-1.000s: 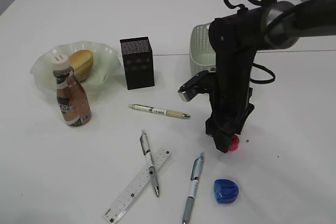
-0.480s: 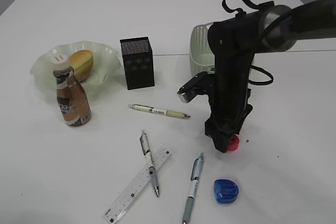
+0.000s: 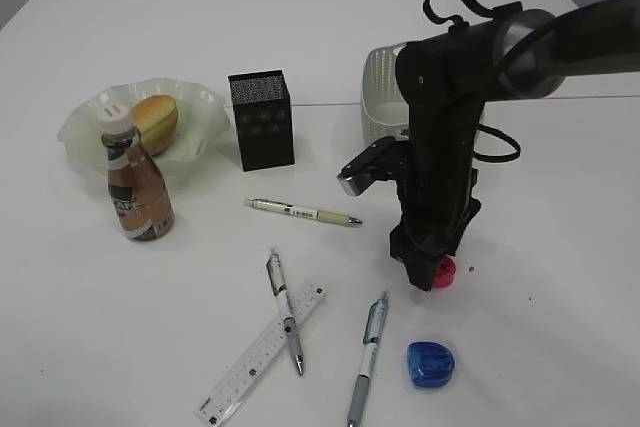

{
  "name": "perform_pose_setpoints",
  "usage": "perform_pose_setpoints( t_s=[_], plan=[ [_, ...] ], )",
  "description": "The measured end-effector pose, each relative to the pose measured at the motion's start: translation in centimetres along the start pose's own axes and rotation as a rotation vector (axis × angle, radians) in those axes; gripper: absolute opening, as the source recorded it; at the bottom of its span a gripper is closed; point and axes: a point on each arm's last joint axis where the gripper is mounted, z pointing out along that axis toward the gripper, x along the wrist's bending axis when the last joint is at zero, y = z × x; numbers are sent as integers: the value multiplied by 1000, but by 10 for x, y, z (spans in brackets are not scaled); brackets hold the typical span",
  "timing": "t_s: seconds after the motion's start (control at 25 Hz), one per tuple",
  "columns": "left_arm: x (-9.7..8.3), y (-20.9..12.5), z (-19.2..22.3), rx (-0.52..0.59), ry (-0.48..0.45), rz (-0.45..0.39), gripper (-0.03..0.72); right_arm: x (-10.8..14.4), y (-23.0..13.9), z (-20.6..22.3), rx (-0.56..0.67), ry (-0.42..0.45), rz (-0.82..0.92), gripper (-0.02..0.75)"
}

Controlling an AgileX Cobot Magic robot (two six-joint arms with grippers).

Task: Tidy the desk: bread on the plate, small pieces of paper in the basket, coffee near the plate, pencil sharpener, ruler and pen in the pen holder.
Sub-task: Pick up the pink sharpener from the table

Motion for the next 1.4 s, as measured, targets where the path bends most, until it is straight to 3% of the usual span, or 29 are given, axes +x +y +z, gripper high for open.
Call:
perform_pose_setpoints(
  t_s=[1.08, 1.2, 1.28, 1.4],
  plan=[
    [0, 0, 0, 0, 0, 2, 470, -1, 2, 10, 20, 7, -2, 491],
    [0, 0, 0, 0, 0, 2, 470, -1, 2, 10, 20, 7, -2, 440],
    [0, 0, 0, 0, 0, 2, 470, -1, 2, 10, 20, 7, -2, 350],
    [0, 0, 0, 1, 0, 2, 470, 0, 3, 10, 14, 15, 3, 309]
  ],
)
